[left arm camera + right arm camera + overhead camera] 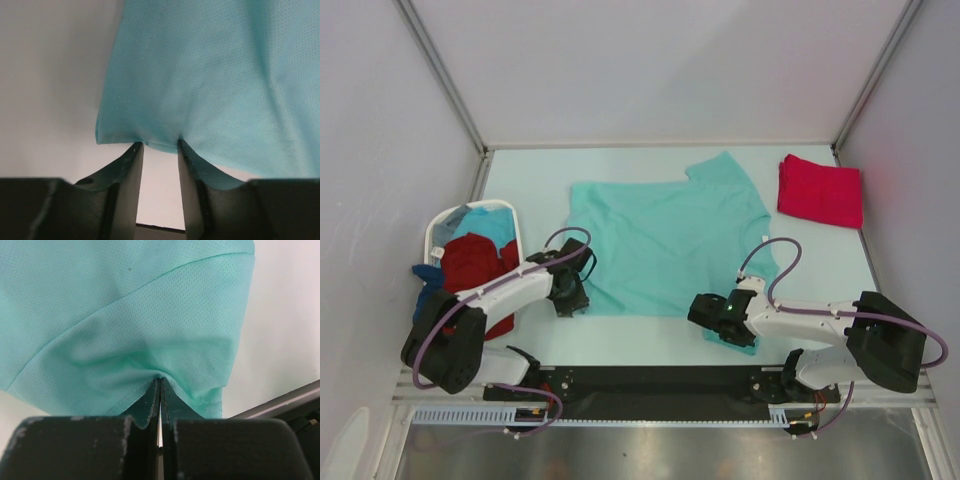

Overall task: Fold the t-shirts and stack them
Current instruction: Grap the side of the flattened tshirt closest away from the robot with both arms, then fold the flattened tshirt in 1/3 of the way

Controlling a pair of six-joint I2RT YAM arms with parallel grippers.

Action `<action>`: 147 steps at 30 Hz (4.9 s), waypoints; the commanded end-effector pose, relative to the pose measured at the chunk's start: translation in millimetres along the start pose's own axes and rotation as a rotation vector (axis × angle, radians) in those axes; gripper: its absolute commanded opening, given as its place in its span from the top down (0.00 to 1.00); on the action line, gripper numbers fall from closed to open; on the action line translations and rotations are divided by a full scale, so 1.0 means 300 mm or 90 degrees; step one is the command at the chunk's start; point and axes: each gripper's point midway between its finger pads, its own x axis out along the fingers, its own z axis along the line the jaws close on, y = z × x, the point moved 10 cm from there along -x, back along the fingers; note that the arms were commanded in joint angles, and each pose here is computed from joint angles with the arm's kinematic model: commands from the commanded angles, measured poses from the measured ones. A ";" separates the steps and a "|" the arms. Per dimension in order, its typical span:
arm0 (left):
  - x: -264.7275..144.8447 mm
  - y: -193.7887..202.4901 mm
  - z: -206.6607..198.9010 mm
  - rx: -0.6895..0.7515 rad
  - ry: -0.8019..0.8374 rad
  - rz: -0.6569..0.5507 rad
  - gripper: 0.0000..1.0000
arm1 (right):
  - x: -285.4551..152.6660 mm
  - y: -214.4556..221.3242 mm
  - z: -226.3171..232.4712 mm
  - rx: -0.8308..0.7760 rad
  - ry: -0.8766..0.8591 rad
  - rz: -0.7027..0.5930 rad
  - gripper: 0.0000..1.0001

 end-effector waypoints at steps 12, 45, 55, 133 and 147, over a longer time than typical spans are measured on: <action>-0.003 -0.008 -0.003 0.002 0.022 -0.012 1.00 | -0.023 -0.033 0.024 0.016 -0.011 -0.023 1.00; -0.227 -0.133 -0.053 0.001 0.069 -0.138 1.00 | -0.148 -0.324 0.018 0.072 -0.026 -0.165 1.00; -0.248 -0.211 -0.071 -0.011 0.057 -0.157 1.00 | -0.152 -0.490 0.006 0.094 -0.031 -0.196 1.00; -0.227 -0.501 -0.241 -0.039 0.021 -0.217 0.00 | 0.020 -0.875 0.158 0.136 -0.050 -0.202 0.28; -0.256 -0.242 -0.211 0.025 0.054 -0.202 0.00 | -0.187 -0.440 0.118 0.060 -0.096 -0.162 0.56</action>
